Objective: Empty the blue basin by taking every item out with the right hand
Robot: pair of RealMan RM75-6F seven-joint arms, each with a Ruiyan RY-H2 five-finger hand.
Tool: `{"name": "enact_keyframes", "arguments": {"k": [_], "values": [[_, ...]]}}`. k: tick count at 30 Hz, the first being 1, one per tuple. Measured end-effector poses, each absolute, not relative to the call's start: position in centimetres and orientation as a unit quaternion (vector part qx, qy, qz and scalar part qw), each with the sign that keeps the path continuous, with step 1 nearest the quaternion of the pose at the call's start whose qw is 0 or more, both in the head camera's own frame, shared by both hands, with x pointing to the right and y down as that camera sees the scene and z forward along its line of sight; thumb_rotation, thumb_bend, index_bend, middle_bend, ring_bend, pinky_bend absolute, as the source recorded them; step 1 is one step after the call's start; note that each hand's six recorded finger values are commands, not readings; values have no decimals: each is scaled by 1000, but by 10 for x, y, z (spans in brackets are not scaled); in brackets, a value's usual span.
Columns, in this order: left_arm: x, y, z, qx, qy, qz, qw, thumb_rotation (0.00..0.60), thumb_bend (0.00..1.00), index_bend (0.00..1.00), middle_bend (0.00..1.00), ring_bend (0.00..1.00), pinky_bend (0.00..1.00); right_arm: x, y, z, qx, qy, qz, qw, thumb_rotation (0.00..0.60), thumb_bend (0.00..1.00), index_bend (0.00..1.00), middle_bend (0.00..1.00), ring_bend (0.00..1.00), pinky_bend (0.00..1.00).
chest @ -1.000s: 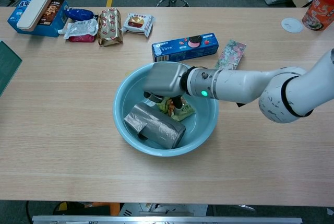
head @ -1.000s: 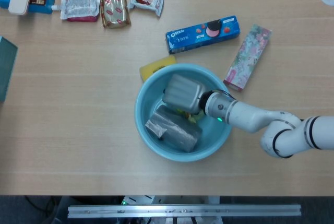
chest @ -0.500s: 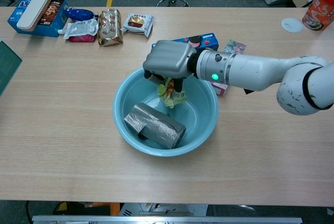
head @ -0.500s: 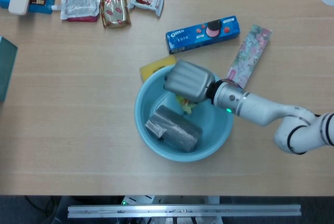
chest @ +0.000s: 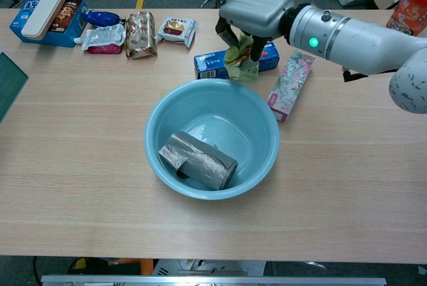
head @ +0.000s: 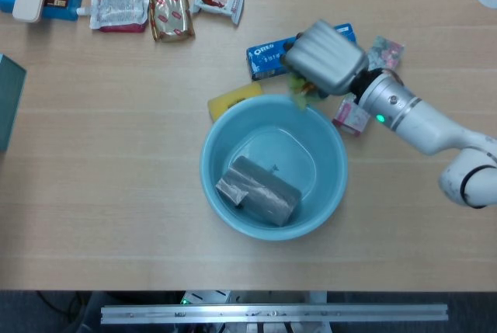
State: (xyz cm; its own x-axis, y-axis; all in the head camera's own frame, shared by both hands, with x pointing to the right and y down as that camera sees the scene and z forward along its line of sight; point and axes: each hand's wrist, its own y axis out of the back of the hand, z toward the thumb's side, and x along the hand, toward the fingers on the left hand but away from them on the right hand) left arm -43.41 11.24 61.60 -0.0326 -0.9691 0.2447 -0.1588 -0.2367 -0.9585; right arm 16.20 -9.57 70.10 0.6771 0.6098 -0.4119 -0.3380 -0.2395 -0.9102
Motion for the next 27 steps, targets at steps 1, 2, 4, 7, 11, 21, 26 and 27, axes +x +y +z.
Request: {"name": "enact_keyframes", "arguments": {"k": [1,2,4,7,11,21,26,27], "values": [[-434,113,616,-581,485,-530,382,600,357,405,383,315,307,165,-99,703,-680,-99,396,609,600,101,659,574,573,724],[-434,113,616,-581,485,-530,382,600,357,405,382,315,307,169,-102,706,-674,-99,403,611,600,101,659,572,567,724],[-433,113,614,-580,486,-529,383,600,357,405,383,316,307,175,-108,710,-666,-100,414,612,600,102,659,556,544,714],[-433,114,612,-578,487,-530,384,600,357,404,382,316,308,181,-113,717,-658,-94,433,609,600,102,543,461,425,618],[-432,116,611,-577,487,-531,385,600,357,405,382,315,307,185,-114,725,-652,-73,458,600,600,102,291,349,297,493],[-430,113,613,-579,481,-533,386,600,357,405,383,316,307,171,-96,712,-670,-57,430,602,600,104,251,324,277,471],[-428,112,613,-581,478,-533,386,600,357,405,382,315,307,156,-68,699,-702,-31,380,602,600,106,251,327,277,471],[-427,112,613,-581,478,-533,386,600,357,405,383,315,307,154,-62,697,-707,-22,370,603,600,109,251,329,277,471]]}}
